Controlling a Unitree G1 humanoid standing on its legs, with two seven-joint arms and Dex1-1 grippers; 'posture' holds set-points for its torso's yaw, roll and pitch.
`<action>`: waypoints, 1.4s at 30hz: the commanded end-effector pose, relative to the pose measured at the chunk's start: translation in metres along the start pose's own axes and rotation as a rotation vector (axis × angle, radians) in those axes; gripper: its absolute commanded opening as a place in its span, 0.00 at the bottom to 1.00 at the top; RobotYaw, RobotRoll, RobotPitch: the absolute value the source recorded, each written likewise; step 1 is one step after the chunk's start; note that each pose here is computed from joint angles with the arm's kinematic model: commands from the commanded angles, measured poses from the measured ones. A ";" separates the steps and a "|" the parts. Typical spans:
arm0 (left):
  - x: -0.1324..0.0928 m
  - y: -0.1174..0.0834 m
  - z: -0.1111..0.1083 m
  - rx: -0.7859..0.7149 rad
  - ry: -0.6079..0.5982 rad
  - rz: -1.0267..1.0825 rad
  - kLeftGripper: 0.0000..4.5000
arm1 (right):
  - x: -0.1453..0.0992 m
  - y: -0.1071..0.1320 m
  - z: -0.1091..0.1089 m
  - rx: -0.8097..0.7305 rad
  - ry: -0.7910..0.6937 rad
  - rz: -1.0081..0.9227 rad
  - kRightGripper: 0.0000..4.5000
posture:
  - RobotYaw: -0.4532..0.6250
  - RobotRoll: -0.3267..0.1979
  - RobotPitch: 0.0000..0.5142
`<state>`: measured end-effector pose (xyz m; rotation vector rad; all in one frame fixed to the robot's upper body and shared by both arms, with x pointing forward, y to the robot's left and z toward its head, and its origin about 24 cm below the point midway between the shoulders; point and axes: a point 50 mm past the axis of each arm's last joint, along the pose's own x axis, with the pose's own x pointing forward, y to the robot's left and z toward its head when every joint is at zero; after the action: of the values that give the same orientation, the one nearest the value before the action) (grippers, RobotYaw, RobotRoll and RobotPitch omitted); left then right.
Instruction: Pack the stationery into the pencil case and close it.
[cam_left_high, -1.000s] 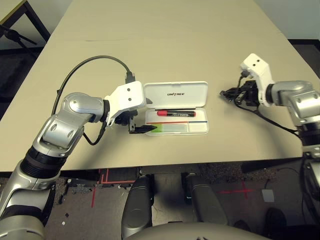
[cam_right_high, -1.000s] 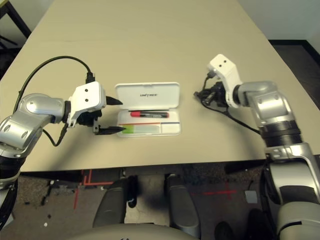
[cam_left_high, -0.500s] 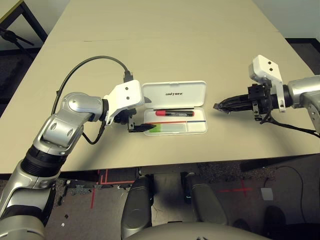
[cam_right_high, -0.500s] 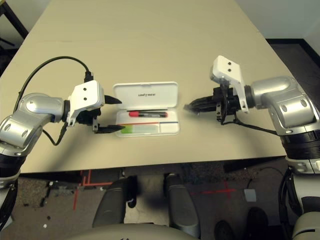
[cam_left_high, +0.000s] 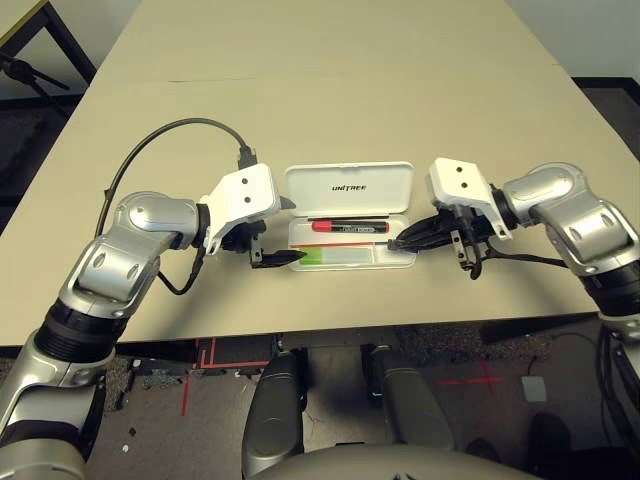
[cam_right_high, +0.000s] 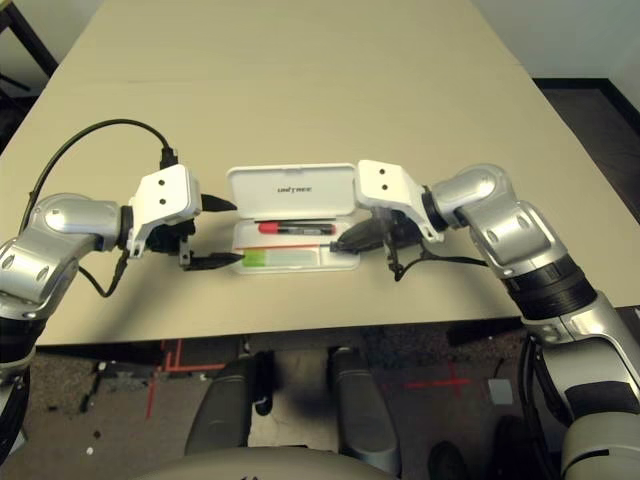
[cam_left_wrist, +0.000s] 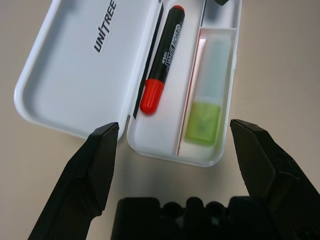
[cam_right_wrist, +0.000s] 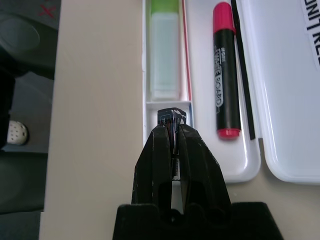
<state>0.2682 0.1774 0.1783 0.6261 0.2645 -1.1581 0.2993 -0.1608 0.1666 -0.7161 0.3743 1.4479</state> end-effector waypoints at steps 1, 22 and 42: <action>-0.009 -0.001 0.002 -0.003 -0.028 -0.003 1.00 | 0.005 0.001 -0.004 -0.015 0.011 0.018 0.00 | 0.52 0.62 0.36; -0.044 0.055 -0.036 -0.291 -0.034 0.252 1.00 | -0.047 -0.002 -0.025 0.110 -0.126 0.066 0.99 | 0.49 0.62 0.34; 0.019 0.111 -0.023 -0.268 0.095 0.228 0.01 | -0.090 0.005 -0.031 0.130 -0.283 0.021 1.00 | 0.38 0.62 0.35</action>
<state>0.3761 0.2088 0.1873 0.4064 0.3918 -0.8230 0.2939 -0.2469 0.1959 -0.3937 0.2560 1.5046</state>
